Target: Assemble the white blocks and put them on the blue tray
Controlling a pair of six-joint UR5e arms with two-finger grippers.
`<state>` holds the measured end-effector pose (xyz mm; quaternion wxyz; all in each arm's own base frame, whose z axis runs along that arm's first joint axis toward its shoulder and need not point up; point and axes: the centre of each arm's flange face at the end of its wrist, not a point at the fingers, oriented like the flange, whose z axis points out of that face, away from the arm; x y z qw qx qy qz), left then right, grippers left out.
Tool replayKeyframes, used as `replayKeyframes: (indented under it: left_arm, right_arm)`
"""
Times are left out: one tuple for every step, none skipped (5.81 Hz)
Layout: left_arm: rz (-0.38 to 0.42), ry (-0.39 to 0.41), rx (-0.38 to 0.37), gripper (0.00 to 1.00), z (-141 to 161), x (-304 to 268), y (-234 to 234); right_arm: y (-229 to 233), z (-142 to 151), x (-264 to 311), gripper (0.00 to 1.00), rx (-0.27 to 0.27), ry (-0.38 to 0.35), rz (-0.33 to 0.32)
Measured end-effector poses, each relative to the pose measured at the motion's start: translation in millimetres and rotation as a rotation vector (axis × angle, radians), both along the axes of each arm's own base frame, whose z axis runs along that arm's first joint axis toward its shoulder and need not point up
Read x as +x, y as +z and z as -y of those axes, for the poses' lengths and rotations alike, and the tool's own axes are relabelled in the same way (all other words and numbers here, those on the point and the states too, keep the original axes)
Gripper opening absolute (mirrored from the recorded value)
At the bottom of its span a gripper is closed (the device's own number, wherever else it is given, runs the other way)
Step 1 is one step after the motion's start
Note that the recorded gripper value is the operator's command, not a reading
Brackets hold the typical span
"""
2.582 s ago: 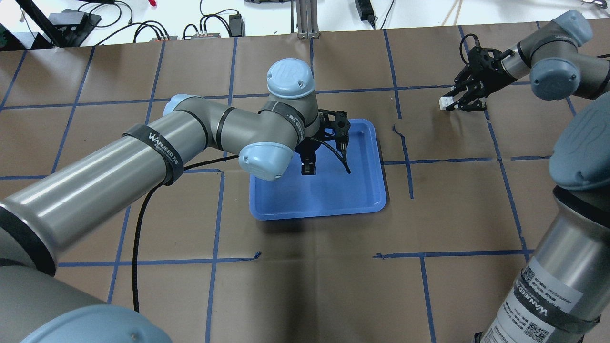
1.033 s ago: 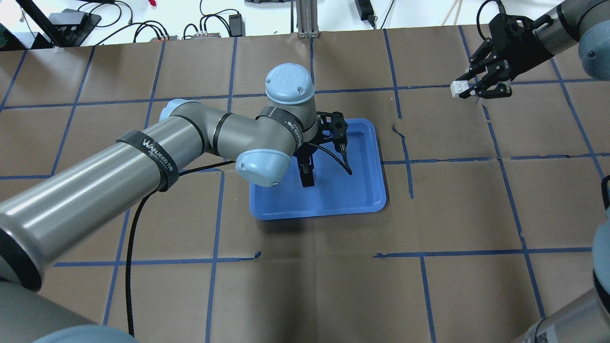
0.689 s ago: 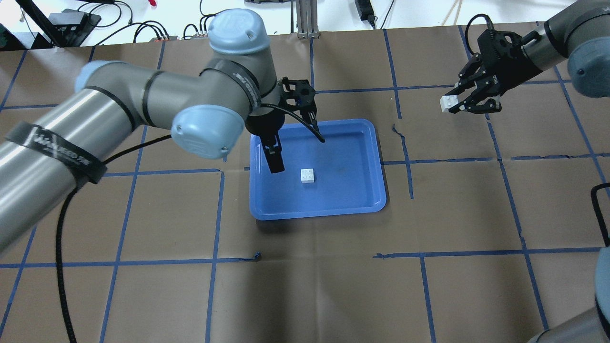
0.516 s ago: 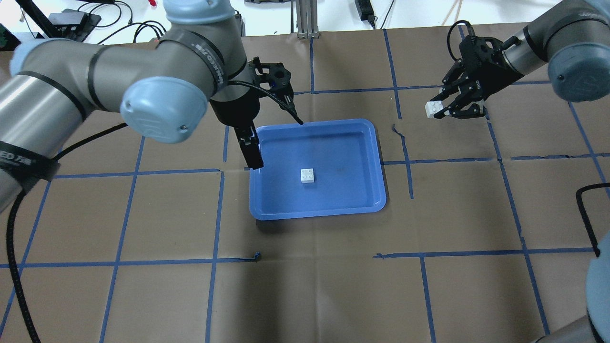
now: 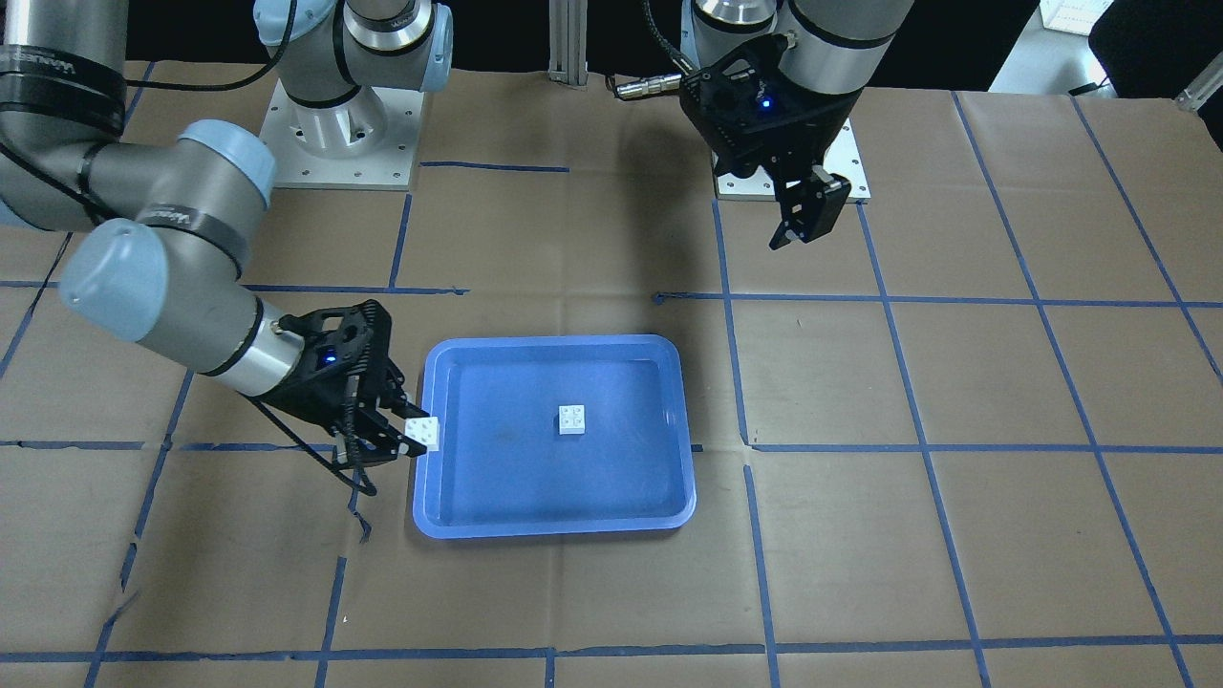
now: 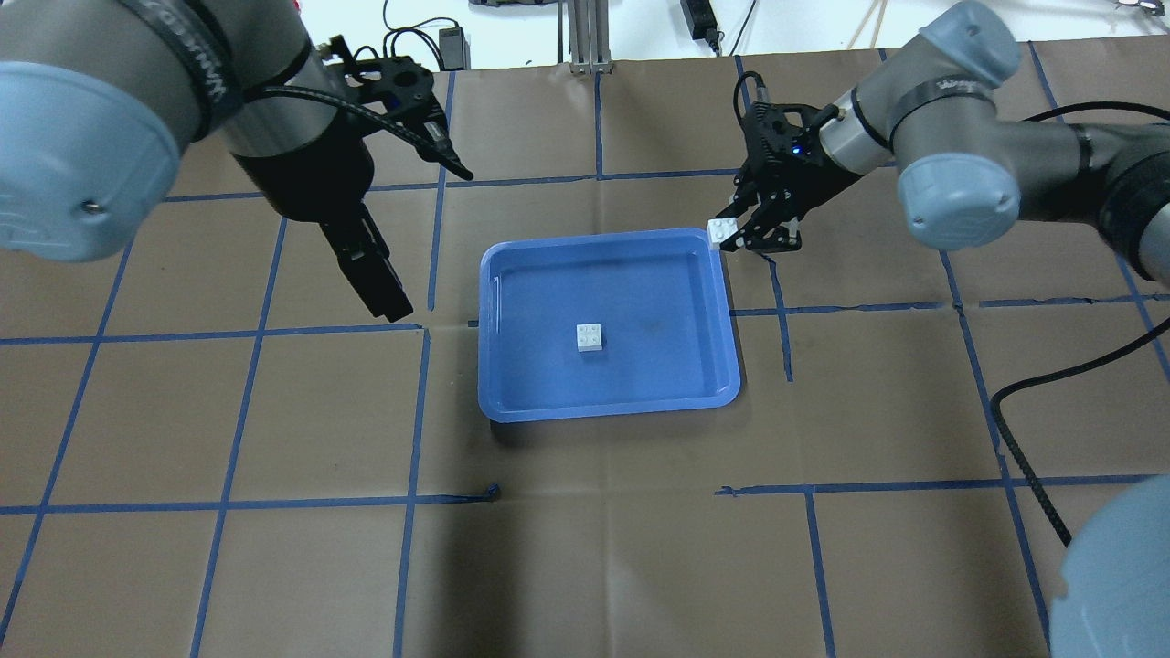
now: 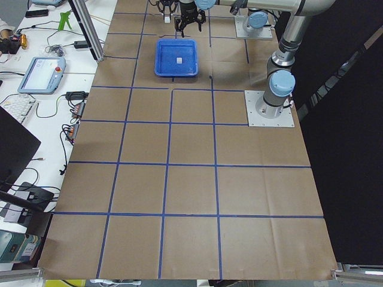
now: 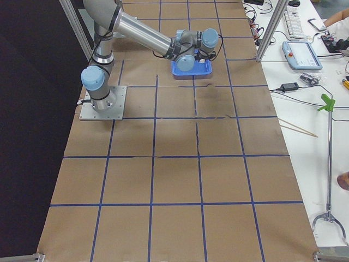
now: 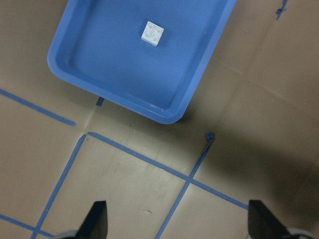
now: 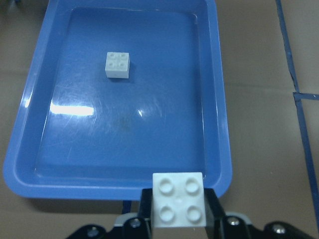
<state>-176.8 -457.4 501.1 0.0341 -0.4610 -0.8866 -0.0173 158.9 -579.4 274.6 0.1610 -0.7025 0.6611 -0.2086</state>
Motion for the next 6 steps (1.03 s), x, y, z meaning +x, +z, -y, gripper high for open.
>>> replayKeyframes:
  left_arm:
    - [0.008, 0.227, -0.03, 0.99, 1.9, 18.6, 15.2]
    - [0.008, 0.456, -0.056, 0.99, 4.4, 27.7, 23.5]
    - [-0.001, 0.669, -0.083, 0.99, 7.1, 31.5, 27.5]
    - [0.006, 0.813, -0.105, 0.99, 7.7, 34.5, 27.3]
    - [0.047, 0.894, -0.134, 0.99, 7.6, 40.3, 25.4]
    - [0.08, 0.96, -0.161, 0.99, 9.3, 44.9, 23.3]
  right_arm:
    - [-16.3, -16.8, 34.5, 0.3, -0.025, -0.017, 0.005]
    - [-34.4, -32.5, 56.3, 0.3, -0.035, -0.02, 0.011]
    - [-54.2, -43.9, 69.4, 0.29, -0.029, -0.008, 0.012]
    - [-72.8, -52.3, 75.4, 0.29, -0.018, 0.0, 0.011]
    - [-87.9, -60.1, 77.2, 0.29, -0.015, 0.005, 0.01]
    - [-99.1, -64.4, 78.0, 0.29, -0.015, 0.007, 0.01]
